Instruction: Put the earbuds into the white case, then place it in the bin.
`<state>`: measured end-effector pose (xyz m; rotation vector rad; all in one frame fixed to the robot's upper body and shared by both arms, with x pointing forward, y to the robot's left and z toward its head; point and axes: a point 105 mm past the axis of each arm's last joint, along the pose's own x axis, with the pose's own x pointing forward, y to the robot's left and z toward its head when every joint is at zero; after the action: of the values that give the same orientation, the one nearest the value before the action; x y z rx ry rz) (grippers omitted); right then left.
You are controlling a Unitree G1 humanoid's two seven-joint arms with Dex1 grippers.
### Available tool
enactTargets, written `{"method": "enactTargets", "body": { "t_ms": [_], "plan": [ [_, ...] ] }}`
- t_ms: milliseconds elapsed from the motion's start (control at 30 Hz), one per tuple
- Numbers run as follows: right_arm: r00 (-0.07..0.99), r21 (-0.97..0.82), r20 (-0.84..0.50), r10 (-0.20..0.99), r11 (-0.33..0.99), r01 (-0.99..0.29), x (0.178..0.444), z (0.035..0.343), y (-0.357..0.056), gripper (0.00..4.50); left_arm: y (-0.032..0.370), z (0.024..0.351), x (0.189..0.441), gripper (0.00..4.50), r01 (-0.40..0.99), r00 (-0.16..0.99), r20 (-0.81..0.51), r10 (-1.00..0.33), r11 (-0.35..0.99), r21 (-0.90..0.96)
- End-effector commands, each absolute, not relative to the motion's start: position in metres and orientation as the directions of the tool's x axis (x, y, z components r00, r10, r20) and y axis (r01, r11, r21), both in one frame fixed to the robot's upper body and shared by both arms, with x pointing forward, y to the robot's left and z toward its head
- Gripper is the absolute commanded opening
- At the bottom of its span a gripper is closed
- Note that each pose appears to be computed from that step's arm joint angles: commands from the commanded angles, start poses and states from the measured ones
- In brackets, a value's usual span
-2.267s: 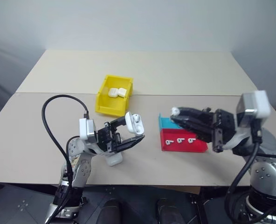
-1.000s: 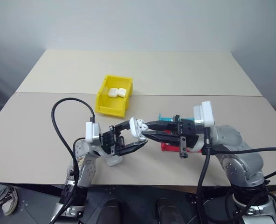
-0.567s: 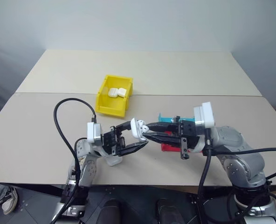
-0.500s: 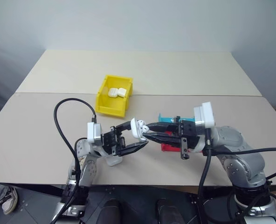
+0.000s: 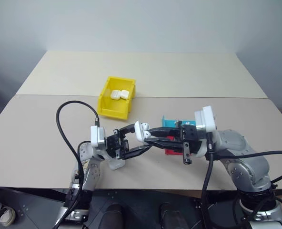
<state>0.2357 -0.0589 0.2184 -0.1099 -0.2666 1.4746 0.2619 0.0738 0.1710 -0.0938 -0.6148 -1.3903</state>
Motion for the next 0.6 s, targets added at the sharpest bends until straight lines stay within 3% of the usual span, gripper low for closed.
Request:
{"method": "enactTargets", "body": {
  "t_ms": [33, 167, 400, 600],
  "plan": [
    [0.056, -0.236, 0.111, 0.992, 0.081, -0.968, 0.2320, 0.2199, -0.0592, 0.65, 0.0724, 0.1826, 0.2621, 2.79, 0.920, 0.029, 0.481, -0.876, 0.211, 0.330],
    [0.068, -0.227, 0.121, 0.990, 0.094, -0.969, 0.2337, 0.2202, -0.0598, 0.65, 0.0725, 0.1827, 0.2623, 2.79, 0.920, 0.030, 0.481, -0.876, 0.213, 0.330],
    [0.082, -0.265, 0.112, 0.990, 0.110, -0.958, 0.2356, 0.2196, -0.0614, 2.99, 0.0729, 0.1831, 0.2631, 2.79, 0.919, 0.034, 0.483, -0.875, 0.217, 0.330],
    [0.081, -0.264, 0.111, 0.991, 0.108, -0.959, 0.2361, 0.2195, -0.0653, 2.99, 0.0734, 0.1827, 0.2654, 2.79, 0.916, 0.042, 0.484, -0.874, 0.227, 0.331]
  ]
}}
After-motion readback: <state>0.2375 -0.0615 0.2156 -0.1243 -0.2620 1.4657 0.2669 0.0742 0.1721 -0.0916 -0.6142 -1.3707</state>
